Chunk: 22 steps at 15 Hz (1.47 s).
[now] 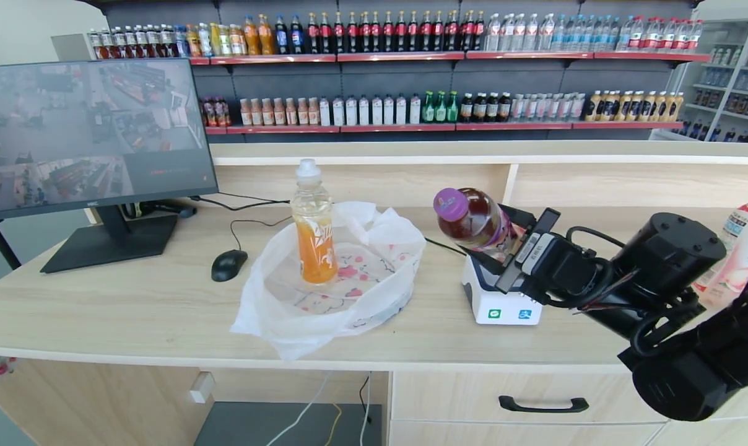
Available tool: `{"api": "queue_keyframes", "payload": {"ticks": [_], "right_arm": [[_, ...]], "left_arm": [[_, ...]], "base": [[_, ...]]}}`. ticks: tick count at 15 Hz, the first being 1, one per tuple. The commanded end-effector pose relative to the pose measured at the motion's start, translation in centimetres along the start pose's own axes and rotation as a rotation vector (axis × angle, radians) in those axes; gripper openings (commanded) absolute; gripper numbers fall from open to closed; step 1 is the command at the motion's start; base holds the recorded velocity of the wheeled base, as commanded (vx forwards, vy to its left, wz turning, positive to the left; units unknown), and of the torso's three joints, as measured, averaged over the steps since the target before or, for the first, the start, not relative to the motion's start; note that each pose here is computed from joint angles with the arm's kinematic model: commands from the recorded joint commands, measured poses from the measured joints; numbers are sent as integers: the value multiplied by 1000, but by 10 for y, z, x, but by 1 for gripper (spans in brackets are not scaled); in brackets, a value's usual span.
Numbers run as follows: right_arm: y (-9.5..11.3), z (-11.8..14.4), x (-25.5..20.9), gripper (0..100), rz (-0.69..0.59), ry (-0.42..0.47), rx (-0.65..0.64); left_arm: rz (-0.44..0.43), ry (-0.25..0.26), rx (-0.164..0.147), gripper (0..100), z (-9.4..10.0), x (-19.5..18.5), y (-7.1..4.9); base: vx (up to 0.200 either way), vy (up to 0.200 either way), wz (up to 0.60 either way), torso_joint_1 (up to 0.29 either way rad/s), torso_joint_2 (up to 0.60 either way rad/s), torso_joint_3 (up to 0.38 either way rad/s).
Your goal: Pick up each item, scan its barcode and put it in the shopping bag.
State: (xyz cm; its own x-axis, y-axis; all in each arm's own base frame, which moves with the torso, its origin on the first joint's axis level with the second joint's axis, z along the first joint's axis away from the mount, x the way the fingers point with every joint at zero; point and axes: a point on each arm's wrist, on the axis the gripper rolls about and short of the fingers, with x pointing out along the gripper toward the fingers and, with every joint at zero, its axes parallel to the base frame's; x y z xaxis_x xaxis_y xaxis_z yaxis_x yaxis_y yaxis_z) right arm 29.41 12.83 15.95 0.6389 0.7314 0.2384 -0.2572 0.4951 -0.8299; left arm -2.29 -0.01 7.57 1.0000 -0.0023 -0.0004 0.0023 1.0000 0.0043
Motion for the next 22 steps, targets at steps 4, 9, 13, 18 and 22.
{"api": "queue_keyframes", "payload": {"ticks": [4,9,13,18,22], "right_arm": [[-3,-33,-4,0,45,6,-38],[-1,-41,-7,0,95,-31,-76],[-3,-45,-8,0,101,-40,-82],[-3,-50,-11,0,109,-35,-83],[-1,-50,-13,0,116,-31,-88]], "left_arm": [[1,0,0,100,0,0,0],[2,1,0,100,0,0,0],[-1,0,0,100,0,0,0],[-1,0,0,100,0,0,0],[-1,0,0,100,0,0,0]], "base": [[0,0,0,0,0,0],[0,0,0,0,0,0],[0,0,0,0,0,0],[0,0,0,0,0,0],[0,0,0,0,0,0]]}}
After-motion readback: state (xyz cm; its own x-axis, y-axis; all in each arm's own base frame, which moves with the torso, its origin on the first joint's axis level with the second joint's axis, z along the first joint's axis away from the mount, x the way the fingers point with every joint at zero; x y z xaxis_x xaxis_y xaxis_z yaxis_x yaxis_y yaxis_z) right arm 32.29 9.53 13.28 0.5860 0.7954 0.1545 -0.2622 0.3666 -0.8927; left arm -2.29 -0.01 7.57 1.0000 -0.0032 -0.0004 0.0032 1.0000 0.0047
